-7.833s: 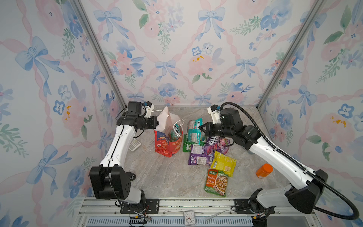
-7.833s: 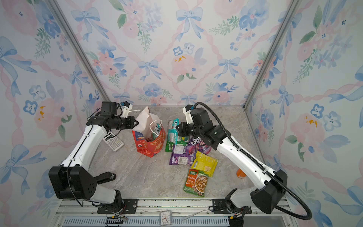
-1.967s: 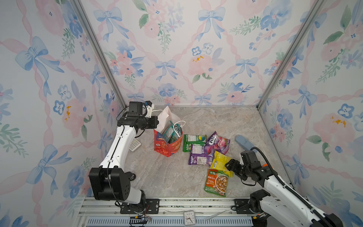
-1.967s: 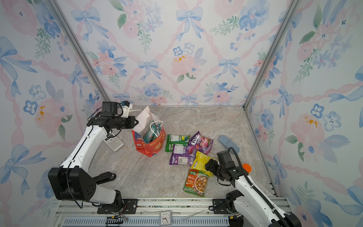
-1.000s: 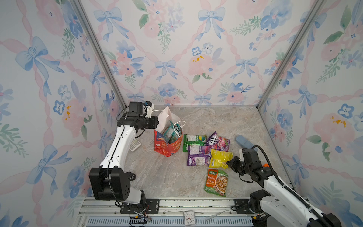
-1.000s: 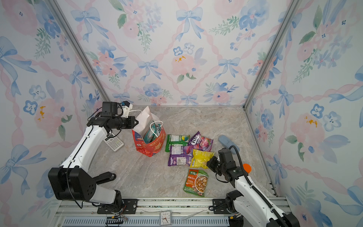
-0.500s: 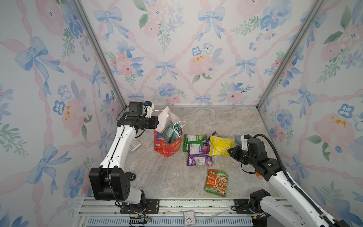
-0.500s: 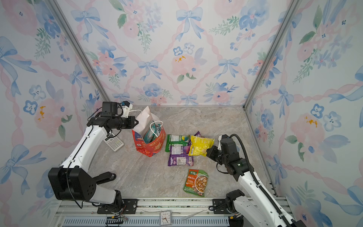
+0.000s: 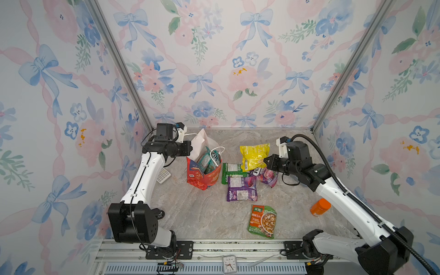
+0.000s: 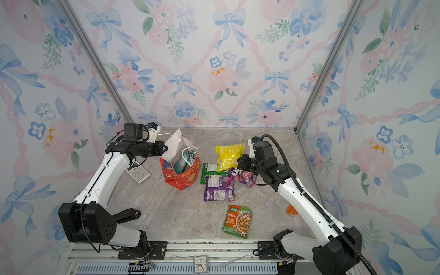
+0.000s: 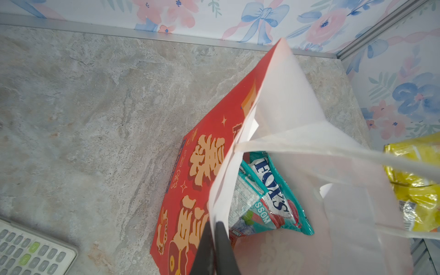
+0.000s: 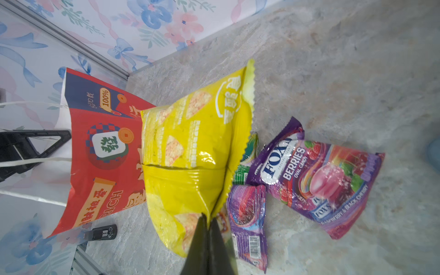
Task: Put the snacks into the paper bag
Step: 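Lift the yellow packet and carry it toward the bag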
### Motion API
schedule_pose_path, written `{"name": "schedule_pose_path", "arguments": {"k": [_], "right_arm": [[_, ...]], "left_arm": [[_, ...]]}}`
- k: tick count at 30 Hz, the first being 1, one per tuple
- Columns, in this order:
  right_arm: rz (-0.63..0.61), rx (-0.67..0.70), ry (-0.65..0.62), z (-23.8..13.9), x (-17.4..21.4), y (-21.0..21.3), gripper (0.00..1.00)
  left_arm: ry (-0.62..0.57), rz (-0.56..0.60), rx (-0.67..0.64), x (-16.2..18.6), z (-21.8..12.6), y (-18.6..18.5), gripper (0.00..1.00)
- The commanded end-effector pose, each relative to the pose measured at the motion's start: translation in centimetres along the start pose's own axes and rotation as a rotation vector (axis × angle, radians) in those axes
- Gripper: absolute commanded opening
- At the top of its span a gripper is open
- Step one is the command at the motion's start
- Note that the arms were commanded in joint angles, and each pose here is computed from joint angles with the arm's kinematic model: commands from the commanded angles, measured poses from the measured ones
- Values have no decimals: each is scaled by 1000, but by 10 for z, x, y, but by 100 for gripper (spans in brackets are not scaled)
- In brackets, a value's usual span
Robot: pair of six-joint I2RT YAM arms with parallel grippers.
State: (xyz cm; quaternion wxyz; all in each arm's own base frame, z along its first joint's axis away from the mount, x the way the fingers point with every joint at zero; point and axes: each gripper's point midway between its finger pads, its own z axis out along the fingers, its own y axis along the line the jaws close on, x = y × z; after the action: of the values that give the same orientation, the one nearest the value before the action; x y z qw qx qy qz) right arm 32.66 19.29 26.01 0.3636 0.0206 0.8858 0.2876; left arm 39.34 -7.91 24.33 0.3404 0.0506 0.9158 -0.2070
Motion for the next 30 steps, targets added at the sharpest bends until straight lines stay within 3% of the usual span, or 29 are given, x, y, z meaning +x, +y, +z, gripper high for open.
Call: {"name": "schedule_pose_path", "arguments": {"k": [1,15,23,30], "right_arm": [[-97,-63,-52,2,-31,33,0],[-321,-214,-101,26,-102,142,0],[-451,-252,-57,55,-100,189,0],[-598,-227,55,76,-70,203,0]], "left_arm": [[54,-24,-3,16,8,2,0],[55,-21,5,16,9,-1,0],[63,-22,2,17,11,0,0],[34,-12,-22,8,4,1,0]]}}
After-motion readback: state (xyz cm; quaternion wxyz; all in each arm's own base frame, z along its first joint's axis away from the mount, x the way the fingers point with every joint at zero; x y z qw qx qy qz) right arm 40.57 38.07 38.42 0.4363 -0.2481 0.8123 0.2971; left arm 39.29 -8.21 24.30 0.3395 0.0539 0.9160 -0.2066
